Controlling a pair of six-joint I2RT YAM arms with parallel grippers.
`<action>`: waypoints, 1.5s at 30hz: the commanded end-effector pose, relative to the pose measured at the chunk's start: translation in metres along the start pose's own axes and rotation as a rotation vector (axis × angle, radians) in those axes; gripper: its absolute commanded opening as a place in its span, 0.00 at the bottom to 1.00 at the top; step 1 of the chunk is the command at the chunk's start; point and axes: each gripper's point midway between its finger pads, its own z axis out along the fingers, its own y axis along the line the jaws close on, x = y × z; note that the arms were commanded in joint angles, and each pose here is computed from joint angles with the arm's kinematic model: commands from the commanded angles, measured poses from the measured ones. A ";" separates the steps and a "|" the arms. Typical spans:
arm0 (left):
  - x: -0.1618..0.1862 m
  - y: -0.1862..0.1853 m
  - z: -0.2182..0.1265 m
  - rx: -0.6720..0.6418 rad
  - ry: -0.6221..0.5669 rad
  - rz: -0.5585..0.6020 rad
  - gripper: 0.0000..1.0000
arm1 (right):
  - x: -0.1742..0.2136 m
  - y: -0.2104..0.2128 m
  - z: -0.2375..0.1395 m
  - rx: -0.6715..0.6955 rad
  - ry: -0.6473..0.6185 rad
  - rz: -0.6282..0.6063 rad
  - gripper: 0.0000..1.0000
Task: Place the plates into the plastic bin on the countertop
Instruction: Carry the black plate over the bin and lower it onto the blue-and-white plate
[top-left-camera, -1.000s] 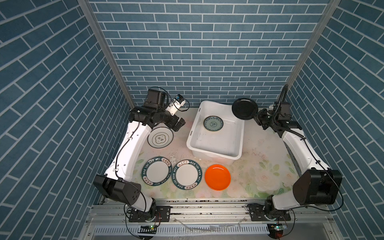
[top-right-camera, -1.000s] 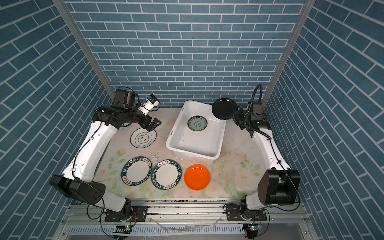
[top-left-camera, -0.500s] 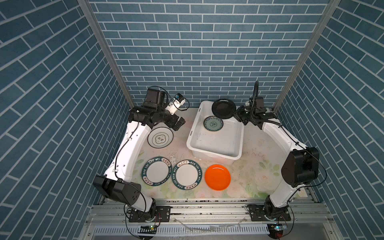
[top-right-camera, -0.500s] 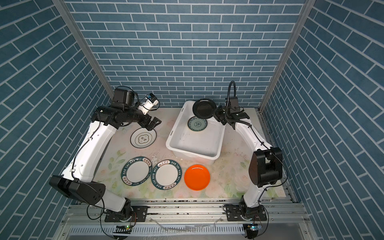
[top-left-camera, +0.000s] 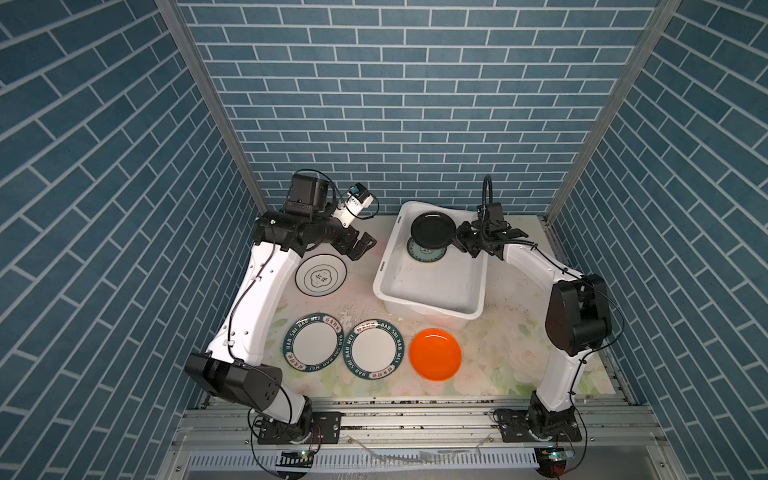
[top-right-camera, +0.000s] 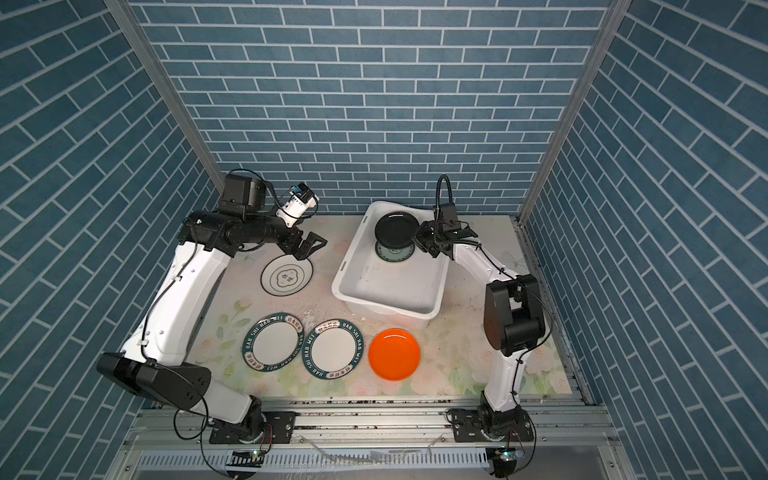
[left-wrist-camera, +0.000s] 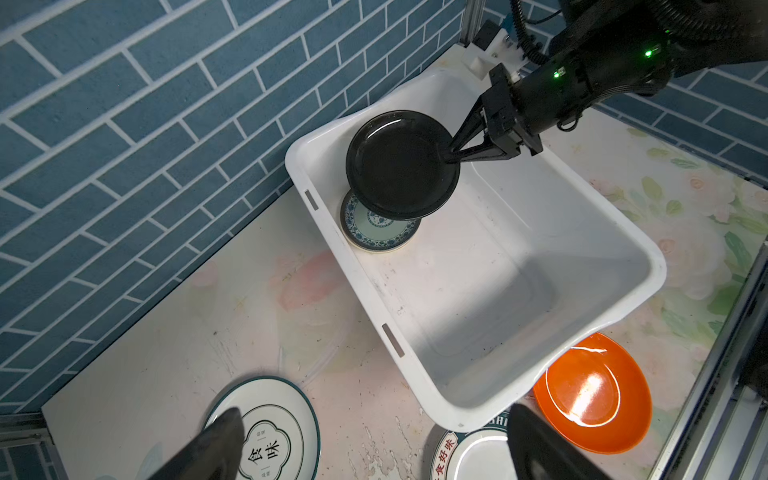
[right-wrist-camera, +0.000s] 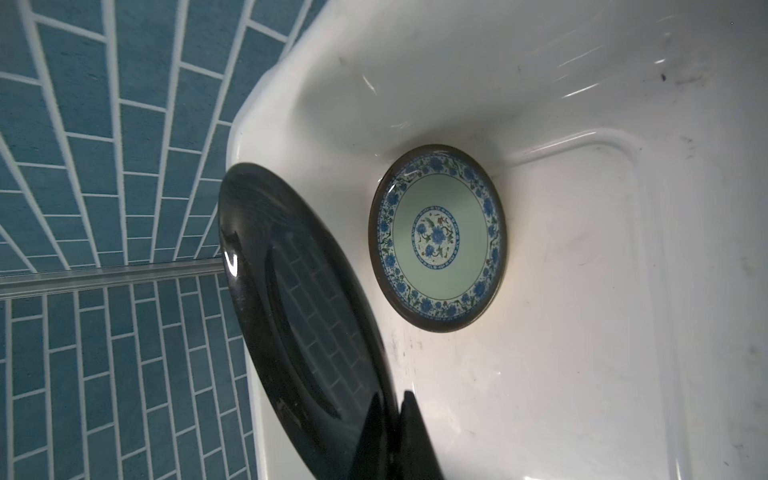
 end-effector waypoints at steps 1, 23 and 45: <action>-0.008 -0.010 -0.007 0.031 -0.022 0.004 0.99 | -0.015 0.020 0.006 -0.051 -0.047 -0.010 0.00; -0.007 -0.007 -0.007 0.008 -0.019 0.000 1.00 | -0.015 -0.015 0.067 0.030 0.000 0.030 0.00; -0.005 -0.006 -0.004 0.006 -0.011 -0.003 1.00 | -0.008 -0.042 0.101 0.091 0.052 0.065 0.00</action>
